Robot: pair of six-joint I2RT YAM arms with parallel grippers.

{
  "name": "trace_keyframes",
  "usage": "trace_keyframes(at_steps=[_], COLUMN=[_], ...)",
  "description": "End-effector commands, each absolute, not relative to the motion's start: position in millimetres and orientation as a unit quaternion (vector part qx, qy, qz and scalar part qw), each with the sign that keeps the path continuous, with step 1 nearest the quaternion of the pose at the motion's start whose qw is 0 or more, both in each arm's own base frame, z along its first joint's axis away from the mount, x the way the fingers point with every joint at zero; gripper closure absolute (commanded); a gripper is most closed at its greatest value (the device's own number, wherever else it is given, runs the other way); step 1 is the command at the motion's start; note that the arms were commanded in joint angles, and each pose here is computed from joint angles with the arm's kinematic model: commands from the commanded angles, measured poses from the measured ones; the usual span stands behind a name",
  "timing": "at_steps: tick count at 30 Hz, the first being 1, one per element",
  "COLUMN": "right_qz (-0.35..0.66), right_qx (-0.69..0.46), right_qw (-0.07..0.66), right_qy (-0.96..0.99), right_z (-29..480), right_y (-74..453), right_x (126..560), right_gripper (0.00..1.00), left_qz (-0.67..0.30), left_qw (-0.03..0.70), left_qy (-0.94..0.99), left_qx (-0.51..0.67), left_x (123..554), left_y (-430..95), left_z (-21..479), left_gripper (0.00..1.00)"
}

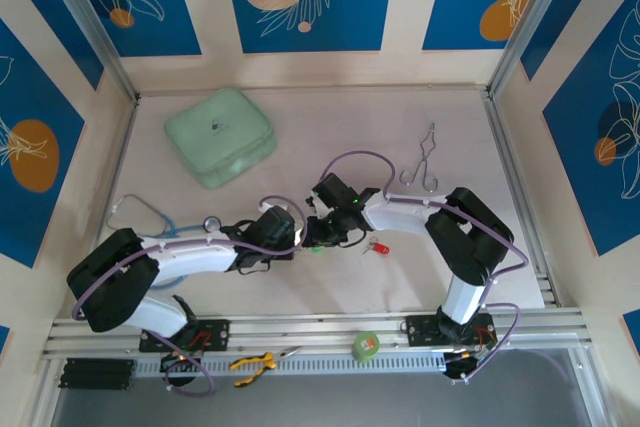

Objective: Put the keys on the keyring

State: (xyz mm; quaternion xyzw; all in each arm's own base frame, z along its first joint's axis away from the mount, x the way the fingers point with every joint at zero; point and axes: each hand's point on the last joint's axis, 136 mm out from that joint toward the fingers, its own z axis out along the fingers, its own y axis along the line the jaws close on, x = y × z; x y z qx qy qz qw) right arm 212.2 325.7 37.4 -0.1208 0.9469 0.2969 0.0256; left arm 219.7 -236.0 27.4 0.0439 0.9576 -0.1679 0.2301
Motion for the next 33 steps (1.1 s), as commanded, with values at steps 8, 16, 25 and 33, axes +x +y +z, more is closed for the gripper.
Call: trace_keyframes(at_steps=[8,16,25,33], right_qz=[0.250,0.176,0.166,0.126], right_qx=[-0.157,-0.193,-0.206,-0.202], right_qw=[0.083,0.067,0.060,0.061], right_qy=[0.952,0.963,0.962,0.969], right_z=[53,37,32,24], right_y=[314,310,325,315], right_x=[213,211,215,219], right_gripper=[0.73,0.69,0.64,0.70], left_qz=[-0.167,-0.172,-0.172,-0.173], left_qw=[0.227,0.228,0.229,0.231], left_qy=[0.958,0.957,0.957,0.956], left_qx=[0.044,0.047,0.048,0.048], left_x=[214,214,214,214], left_y=[-233,-235,-234,-234], left_z=[24,25,25,27], left_gripper=[1.00,1.00,1.00,1.00])
